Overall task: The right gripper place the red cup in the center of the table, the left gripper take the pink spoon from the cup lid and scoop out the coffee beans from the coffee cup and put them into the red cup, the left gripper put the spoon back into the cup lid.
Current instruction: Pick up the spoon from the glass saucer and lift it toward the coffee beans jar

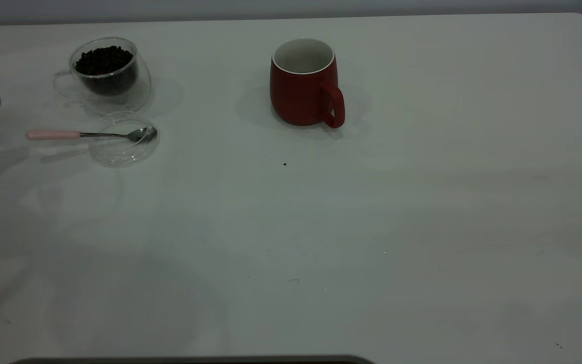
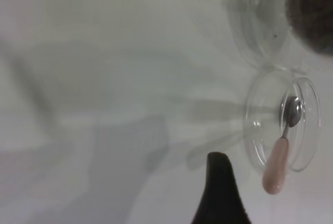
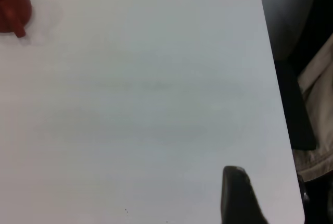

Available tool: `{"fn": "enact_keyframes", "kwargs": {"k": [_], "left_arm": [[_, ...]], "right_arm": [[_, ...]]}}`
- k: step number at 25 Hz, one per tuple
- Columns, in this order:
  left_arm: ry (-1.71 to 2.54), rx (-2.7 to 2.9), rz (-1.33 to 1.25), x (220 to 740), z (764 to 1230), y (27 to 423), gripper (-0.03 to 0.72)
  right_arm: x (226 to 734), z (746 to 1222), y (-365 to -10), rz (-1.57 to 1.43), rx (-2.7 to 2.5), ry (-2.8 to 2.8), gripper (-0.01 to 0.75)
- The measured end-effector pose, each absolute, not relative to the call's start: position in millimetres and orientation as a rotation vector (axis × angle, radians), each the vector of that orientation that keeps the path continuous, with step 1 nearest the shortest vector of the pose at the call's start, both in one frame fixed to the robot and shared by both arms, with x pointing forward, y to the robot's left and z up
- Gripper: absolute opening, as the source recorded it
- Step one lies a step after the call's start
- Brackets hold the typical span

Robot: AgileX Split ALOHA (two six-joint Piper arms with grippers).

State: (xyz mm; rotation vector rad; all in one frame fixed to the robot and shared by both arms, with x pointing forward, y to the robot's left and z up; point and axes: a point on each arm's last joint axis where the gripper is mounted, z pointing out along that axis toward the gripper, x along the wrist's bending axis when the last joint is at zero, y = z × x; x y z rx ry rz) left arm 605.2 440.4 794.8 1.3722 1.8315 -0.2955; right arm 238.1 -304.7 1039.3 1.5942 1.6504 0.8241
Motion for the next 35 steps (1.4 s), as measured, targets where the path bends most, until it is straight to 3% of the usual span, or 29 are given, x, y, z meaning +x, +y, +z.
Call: {"fn": "enact_keyframes", "kwargs": {"k": [17, 25, 28, 35], "left_arm": [[1.748, 1.474, -0.402, 616, 770, 393, 0.586], [1.766, 1.489, -0.376, 617, 768, 392, 0.579], [1.768, 1.488, -0.376, 617, 768, 392, 0.536], [1.758, 1.513, -0.385, 616, 767, 392, 0.350]], "right_arm": [[238, 1039, -305, 0.824, 1.594, 1.650, 0.438], [238, 1039, -305, 0.824, 1.594, 1.650, 0.438], [238, 1039, -305, 0.824, 1.594, 1.650, 0.438], [238, 1039, -305, 0.824, 1.594, 1.650, 0.438]]}}
